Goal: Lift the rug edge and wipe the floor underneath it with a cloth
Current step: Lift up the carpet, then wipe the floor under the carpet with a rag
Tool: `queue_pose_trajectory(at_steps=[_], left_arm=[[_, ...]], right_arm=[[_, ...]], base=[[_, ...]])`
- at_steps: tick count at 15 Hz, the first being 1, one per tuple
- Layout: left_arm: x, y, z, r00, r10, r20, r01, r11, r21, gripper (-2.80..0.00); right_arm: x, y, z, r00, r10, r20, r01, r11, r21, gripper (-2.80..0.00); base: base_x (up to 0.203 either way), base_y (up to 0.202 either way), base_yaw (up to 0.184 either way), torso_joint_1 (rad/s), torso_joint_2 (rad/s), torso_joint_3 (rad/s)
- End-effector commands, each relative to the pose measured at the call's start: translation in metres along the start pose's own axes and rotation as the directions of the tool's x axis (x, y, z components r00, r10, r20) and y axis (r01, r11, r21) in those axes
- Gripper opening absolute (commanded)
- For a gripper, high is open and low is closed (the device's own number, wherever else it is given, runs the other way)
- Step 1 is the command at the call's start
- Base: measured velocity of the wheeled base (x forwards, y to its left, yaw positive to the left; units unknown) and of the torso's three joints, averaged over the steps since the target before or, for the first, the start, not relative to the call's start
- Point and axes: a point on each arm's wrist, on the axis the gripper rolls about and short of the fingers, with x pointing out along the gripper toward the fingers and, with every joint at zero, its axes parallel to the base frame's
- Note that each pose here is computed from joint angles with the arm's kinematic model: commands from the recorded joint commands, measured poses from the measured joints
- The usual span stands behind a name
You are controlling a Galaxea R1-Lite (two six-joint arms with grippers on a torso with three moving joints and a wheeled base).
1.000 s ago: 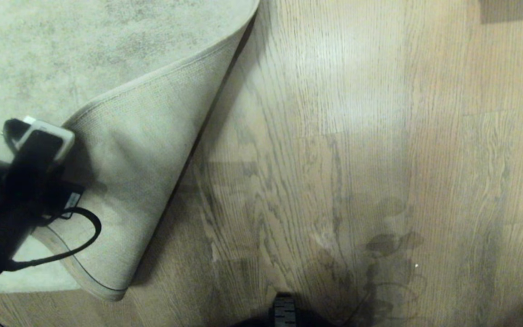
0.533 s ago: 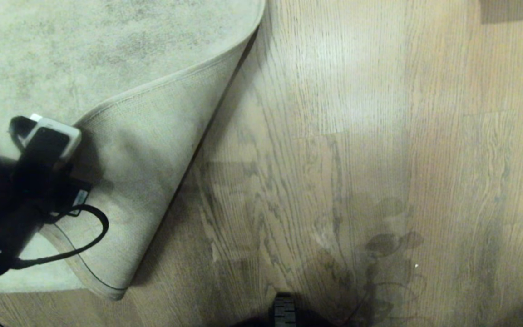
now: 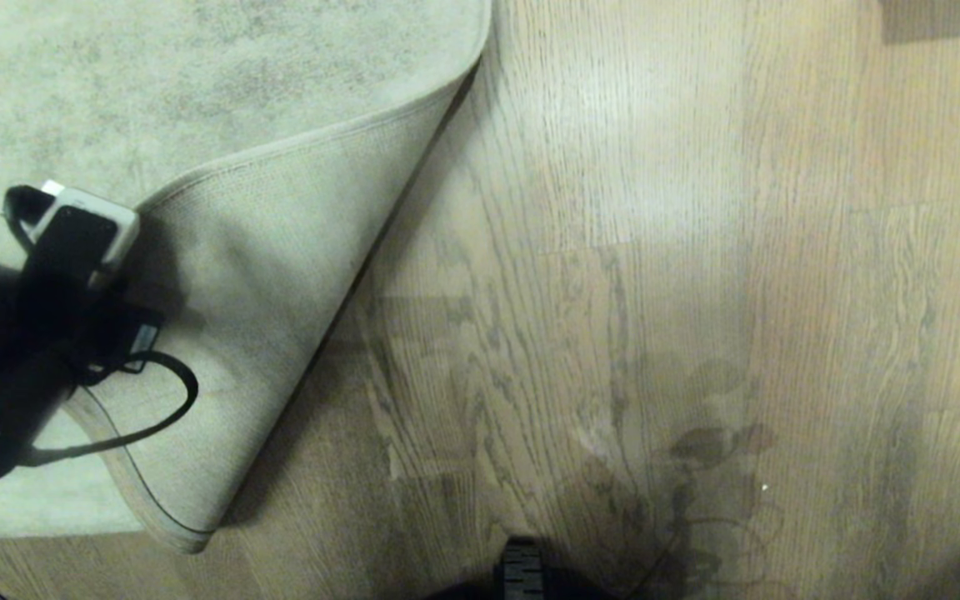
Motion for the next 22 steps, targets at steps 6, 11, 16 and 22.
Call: queue_pose_trajectory(at_steps=[6,11,16,22], left_arm=[[0.005,-0.007,-0.004,1.000,-0.011,-0.024,0.011,1.000,0.019,-2.80],[0.008,-0.009,-0.006,0.999,-0.016,-0.034,0.017,1.000,0.024,-2.80],[0.009,-0.011,-0.007,0.999,-0.016,-0.043,0.017,0.999,0.028,-2.80],[0.010,-0.009,-0.007,0.999,-0.005,-0.043,0.006,1.000,0.020,-2.80]], right_arm=[[0.029,-0.002,0.061,0.984,0.158,-0.082,-0.157,0.987,0.016,-2.80],[0.117,0.000,0.101,0.938,0.319,-0.136,-0.321,0.947,0.003,-2.80],[0.189,0.063,0.114,0.787,0.598,-0.151,-0.614,0.783,-0.102,-2.80],[0.249,0.200,0.104,0.753,0.654,-0.076,-0.656,0.736,-0.170,-2.80]], base=[[0.000,0.000,0.000,0.000,0.00,0.000],[0.000,0.000,0.000,0.000,0.00,0.000],[0.000,0.000,0.000,0.000,0.00,0.000],[0.000,0.000,0.000,0.000,0.00,0.000]])
